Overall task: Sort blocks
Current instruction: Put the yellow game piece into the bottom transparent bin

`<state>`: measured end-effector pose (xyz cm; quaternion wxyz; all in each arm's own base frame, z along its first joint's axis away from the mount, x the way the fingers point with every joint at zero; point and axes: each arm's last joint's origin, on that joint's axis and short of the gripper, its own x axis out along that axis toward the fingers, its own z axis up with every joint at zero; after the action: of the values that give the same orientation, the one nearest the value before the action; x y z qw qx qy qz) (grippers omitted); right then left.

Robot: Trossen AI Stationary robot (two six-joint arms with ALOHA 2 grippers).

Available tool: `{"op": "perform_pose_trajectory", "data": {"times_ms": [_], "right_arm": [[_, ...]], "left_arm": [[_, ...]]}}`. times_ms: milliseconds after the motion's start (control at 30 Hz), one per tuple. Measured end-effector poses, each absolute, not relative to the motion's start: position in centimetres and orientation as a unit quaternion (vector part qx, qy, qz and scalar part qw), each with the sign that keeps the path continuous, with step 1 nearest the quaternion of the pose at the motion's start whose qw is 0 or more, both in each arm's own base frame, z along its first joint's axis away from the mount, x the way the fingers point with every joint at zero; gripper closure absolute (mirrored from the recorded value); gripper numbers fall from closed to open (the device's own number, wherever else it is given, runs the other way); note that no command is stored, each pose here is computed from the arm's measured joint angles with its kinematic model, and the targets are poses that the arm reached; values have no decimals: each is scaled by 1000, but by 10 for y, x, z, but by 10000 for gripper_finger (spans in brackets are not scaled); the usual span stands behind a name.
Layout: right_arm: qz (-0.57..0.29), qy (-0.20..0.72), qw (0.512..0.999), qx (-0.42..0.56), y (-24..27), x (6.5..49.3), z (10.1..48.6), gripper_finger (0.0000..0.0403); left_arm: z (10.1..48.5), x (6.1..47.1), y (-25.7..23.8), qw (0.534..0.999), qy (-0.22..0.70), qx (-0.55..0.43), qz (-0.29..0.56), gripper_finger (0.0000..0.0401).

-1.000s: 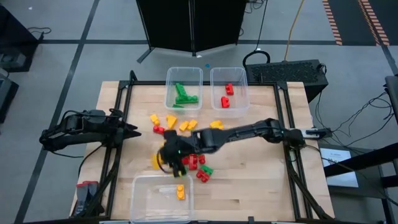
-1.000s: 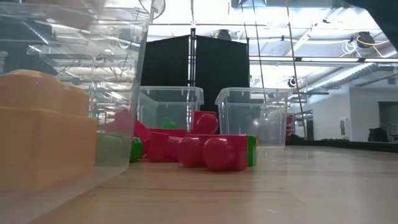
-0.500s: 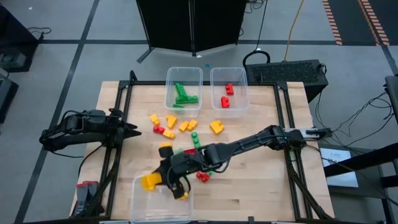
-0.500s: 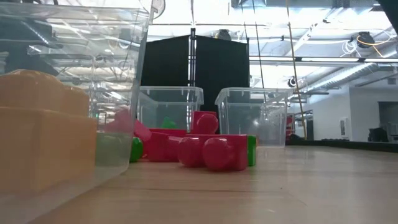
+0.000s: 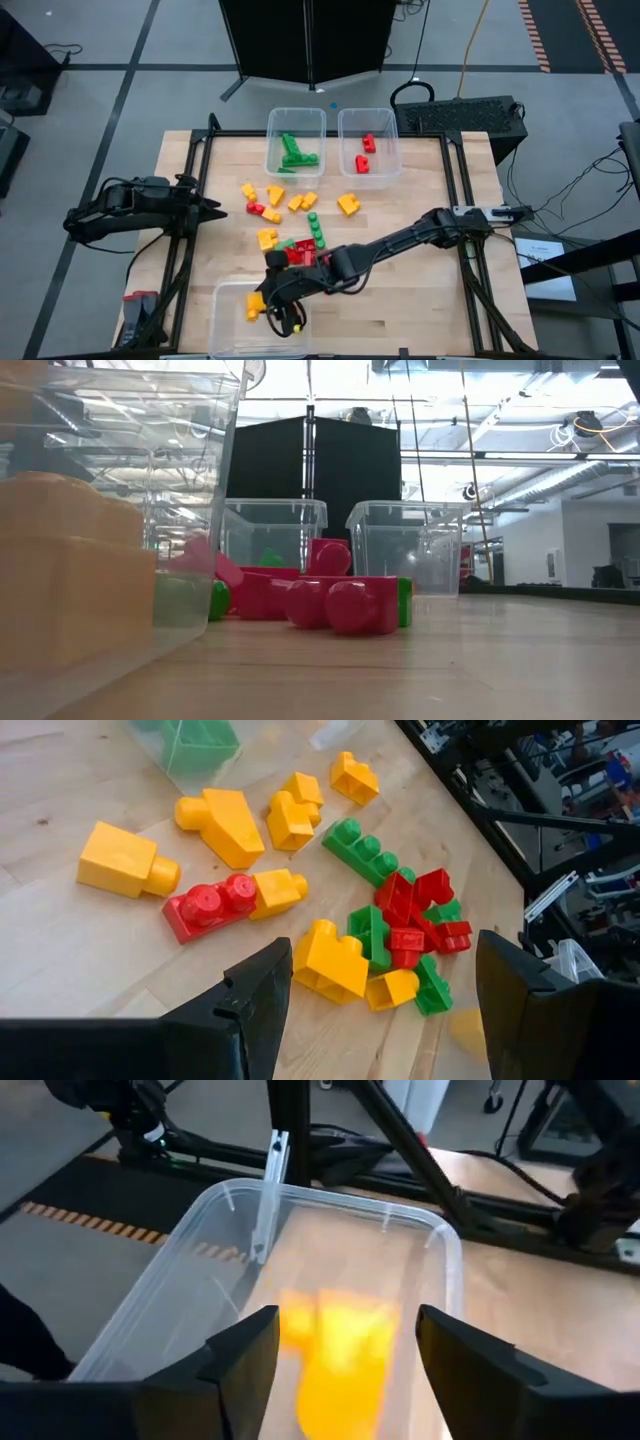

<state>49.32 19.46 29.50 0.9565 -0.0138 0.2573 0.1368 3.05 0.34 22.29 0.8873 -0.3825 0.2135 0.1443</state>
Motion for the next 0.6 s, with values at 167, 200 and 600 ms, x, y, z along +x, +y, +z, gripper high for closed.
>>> {"op": "perform_pose_trajectory", "data": {"times_ms": [167,200,600], "right_arm": [[147,263,953,-10,197,493,292,162],[145,263,954,-11,197,493,292,163],[-173,447,877,-29,115,396,375,185]], "left_arm": [[223,30,3,891,215,-374,142,191],[223,30,3,891,215,-373,142,191],[223,30,3,892,216,-370,141,191]]}}
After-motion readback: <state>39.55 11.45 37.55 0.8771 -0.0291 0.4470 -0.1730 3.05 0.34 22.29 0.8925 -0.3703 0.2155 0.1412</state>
